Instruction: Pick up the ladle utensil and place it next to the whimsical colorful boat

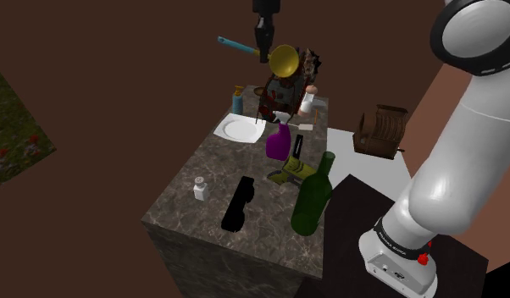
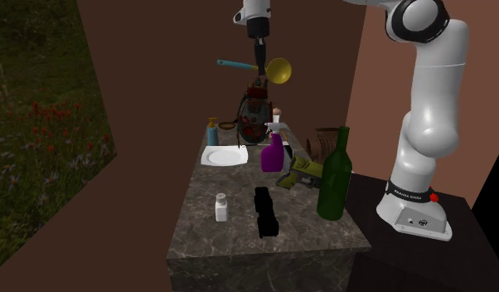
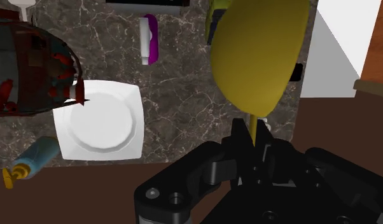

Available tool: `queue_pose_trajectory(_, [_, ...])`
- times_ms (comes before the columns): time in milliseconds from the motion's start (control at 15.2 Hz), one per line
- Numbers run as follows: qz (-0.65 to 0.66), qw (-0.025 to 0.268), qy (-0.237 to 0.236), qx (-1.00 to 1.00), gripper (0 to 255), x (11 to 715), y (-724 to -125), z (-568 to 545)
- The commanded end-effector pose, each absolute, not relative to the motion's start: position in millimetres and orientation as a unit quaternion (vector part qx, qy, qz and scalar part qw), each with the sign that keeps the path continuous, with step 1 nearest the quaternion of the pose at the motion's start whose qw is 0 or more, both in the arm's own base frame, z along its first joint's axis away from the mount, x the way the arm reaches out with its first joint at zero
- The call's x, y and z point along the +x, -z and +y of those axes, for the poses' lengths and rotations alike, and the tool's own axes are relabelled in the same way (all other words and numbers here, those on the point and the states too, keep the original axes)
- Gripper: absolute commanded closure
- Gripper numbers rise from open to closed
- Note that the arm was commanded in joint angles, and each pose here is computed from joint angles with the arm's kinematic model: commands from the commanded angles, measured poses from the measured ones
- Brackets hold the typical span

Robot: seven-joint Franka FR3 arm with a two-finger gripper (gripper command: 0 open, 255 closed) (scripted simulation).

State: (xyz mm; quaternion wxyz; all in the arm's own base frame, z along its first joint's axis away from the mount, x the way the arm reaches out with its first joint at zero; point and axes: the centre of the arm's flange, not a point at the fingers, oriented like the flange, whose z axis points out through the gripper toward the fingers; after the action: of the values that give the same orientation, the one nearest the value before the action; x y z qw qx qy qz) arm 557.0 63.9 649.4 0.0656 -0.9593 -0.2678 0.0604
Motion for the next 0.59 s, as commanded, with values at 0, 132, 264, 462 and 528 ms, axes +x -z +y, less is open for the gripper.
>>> queue_pose_trajectory(0, [-0.268, 0.066, -0.060, -0.959, 255, 551.4, -647.1, 38.1])
queue_pose_trajectory(132, [-0.268, 0.066, -0.061, -0.959, 255, 545.4, -647.1, 12.4])
queue_pose_trajectory(264, [-0.268, 0.066, -0.061, -0.959, 255, 539.4, -647.2, -13.3])
queue_pose_trajectory(462, [-0.268, 0.066, -0.061, -0.959, 255, 530.4, -647.2, -51.9])
queue_pose_trajectory(528, [-0.268, 0.066, -0.061, -0.959, 255, 527.4, -647.2, -64.7])
